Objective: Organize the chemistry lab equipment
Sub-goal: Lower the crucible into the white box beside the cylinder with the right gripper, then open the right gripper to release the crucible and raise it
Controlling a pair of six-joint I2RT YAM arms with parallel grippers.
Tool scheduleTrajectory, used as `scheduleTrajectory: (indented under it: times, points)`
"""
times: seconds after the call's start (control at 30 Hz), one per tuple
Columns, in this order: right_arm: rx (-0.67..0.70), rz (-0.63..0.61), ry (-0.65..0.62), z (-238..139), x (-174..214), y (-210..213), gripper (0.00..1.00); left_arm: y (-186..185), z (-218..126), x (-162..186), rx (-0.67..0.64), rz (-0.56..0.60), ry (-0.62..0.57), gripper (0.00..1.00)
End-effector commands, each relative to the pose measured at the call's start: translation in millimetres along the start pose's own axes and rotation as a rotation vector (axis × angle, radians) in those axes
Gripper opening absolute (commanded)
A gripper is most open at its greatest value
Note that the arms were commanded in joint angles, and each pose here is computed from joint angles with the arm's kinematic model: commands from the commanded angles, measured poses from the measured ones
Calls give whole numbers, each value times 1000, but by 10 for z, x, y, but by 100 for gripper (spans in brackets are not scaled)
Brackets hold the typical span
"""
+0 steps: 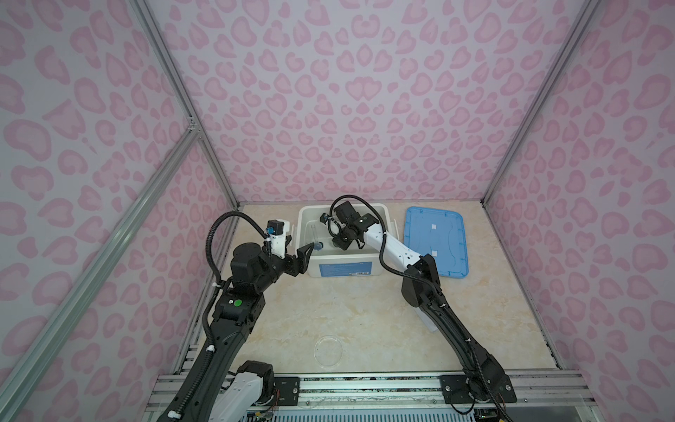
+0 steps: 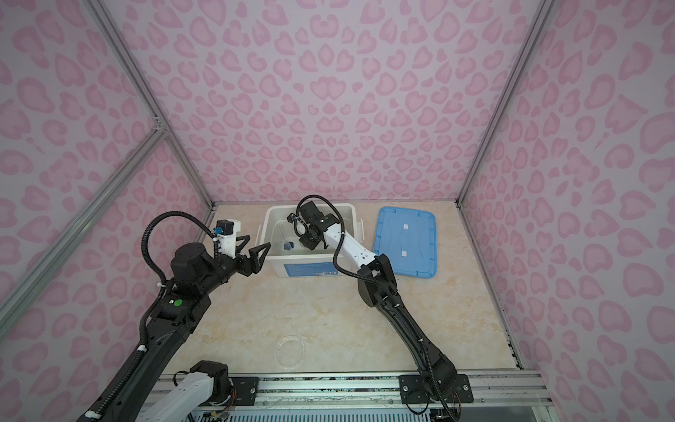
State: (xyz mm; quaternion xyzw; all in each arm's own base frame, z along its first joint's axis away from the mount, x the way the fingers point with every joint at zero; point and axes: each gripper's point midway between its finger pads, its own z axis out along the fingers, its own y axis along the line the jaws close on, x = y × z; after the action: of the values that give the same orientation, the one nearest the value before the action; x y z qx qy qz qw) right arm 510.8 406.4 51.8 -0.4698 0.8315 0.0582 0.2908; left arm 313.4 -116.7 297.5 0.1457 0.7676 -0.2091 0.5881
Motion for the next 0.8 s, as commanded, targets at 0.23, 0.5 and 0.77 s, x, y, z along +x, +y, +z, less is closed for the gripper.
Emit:
scheduleTrajectory:
  times: [0.23,0.5,0.77]
  points:
    - [38,2,-59,-414,-252,-144,21,-12,-19,-51,4,13,-21,81]
    - [60,6,-97,-743,-410,-210,23,-29,-43,-87,8,17,-33,81]
    - [67,2,-161,-1224,-622,-222,24,-57,-98,-156,11,25,-56,81]
